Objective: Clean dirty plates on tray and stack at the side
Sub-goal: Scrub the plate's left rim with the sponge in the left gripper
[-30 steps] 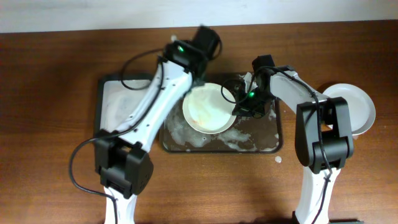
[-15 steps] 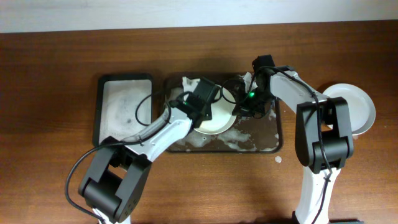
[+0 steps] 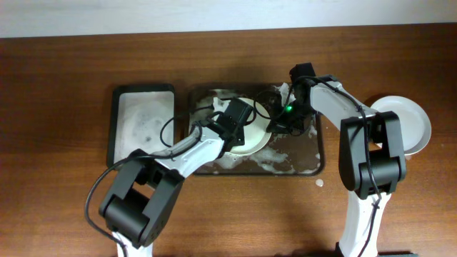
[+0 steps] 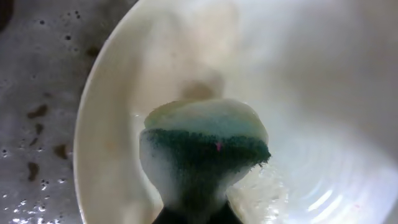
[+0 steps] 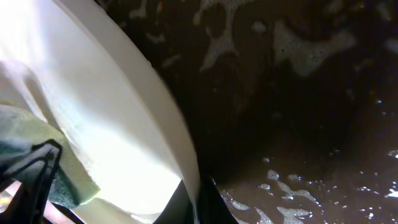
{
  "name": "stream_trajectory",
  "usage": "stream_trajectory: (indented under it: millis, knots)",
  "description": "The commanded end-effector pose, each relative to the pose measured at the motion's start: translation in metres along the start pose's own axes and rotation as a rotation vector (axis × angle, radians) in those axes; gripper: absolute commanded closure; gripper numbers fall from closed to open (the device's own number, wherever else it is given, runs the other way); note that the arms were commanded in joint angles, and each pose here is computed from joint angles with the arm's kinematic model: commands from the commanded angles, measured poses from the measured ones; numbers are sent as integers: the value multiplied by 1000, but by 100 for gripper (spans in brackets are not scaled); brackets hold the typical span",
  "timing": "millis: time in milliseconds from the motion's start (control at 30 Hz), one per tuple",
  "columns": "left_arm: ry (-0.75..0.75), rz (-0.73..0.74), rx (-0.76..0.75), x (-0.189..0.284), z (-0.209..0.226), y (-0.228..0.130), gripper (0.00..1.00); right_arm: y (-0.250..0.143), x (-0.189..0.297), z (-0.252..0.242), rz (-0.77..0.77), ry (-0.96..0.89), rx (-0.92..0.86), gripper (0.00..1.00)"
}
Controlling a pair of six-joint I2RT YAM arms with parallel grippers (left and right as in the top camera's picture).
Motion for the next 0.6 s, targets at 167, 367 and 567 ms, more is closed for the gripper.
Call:
stream_trajectory:
  millis: [167, 367, 567]
  knots:
    - [46, -68, -23, -18, -2, 2, 99, -6, -19, -23, 38, -106, -29, 96]
    - [169, -263, -11, -13, 5, 28, 99, -6, -19, -24, 39, -106, -29, 96]
    - [291, -417, -40, -4, 10, 49, 99, -6, -19, -24, 39, -106, -29, 96]
Point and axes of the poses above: each gripper's point midway between its finger pads, its own x axis back along the fingers, its own z axis along the line the jaws close on, y = z × x, the point moved 8 cm from there along x, back along the fingers, and after that the axes turned 5 degrees about -x, right-handed, at the moved point
